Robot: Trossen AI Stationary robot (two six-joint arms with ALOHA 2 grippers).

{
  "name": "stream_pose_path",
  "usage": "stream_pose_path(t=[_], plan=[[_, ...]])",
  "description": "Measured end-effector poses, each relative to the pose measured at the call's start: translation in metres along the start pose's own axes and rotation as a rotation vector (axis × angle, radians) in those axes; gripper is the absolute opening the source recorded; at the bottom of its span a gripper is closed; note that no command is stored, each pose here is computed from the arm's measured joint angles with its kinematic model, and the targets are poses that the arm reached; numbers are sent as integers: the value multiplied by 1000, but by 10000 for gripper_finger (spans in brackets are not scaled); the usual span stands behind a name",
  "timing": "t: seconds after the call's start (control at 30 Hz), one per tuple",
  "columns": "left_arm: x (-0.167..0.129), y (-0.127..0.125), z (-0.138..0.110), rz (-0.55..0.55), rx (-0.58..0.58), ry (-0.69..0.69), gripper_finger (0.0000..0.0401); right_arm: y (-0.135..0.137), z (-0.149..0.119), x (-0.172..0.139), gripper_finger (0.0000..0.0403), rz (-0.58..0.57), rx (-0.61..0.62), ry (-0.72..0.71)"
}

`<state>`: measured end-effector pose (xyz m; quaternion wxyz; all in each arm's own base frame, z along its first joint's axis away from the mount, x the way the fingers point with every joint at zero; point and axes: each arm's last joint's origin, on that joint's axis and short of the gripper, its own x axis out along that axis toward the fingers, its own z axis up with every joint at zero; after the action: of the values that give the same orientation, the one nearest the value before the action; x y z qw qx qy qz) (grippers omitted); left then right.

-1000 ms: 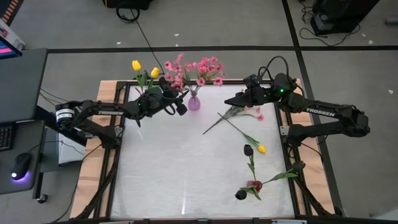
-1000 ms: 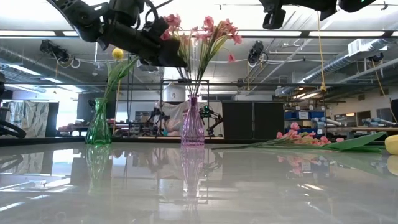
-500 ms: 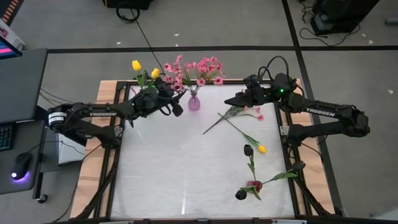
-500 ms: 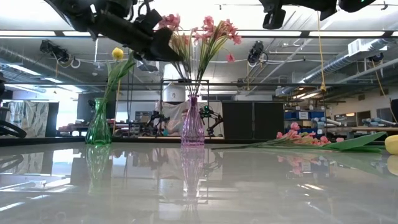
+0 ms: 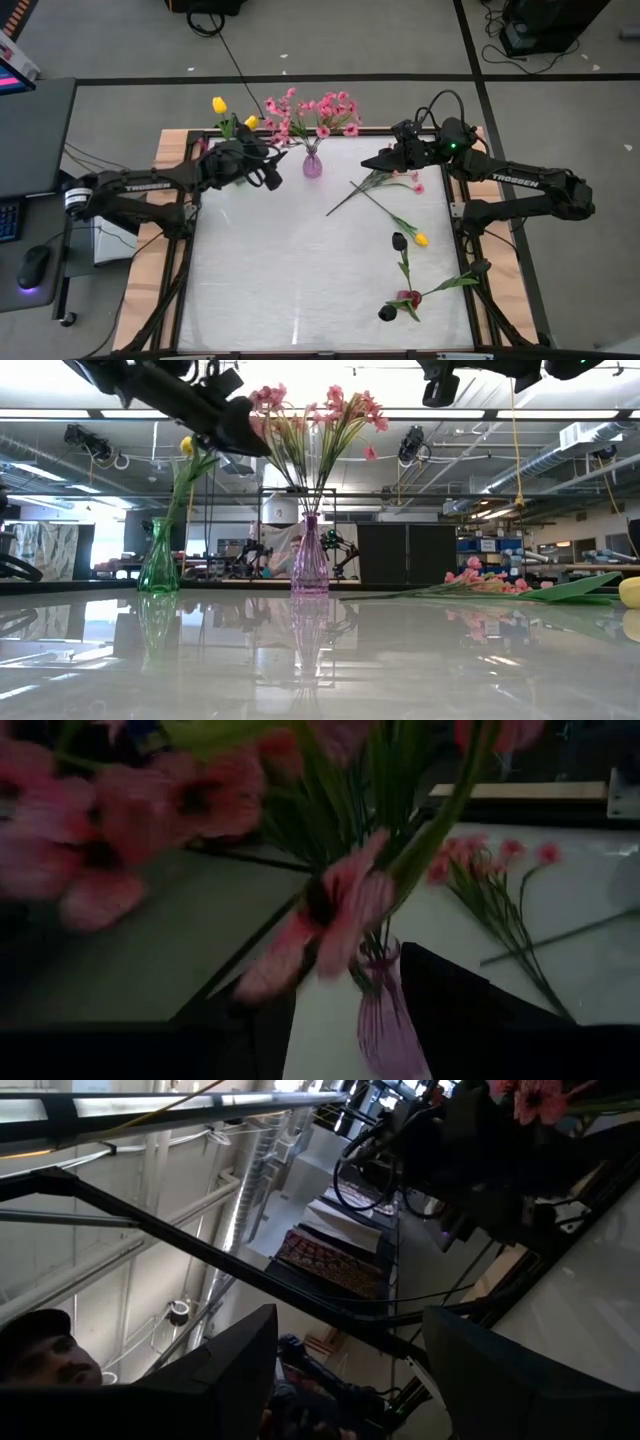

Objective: Sort flowers into vase by color
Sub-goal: Put the yellow flower into the green vase

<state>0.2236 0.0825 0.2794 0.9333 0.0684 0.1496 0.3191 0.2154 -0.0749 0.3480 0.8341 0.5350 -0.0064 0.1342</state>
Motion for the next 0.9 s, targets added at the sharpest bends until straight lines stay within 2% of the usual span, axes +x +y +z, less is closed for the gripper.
stream_pose_path(t=[0.2,0.53,0.67,0.9], plan=[[-17,5,4,-11,0,6,185,0,0,0,258,0,0,0],[-45,4,3,-68,-113,52,185,0,0,0,258,0,0,-1],[-52,-3,2,-132,-165,69,185,0,0,0,258,0,0,0],[-60,-21,1,-339,-269,109,185,0,0,0,258,0,0,0]])
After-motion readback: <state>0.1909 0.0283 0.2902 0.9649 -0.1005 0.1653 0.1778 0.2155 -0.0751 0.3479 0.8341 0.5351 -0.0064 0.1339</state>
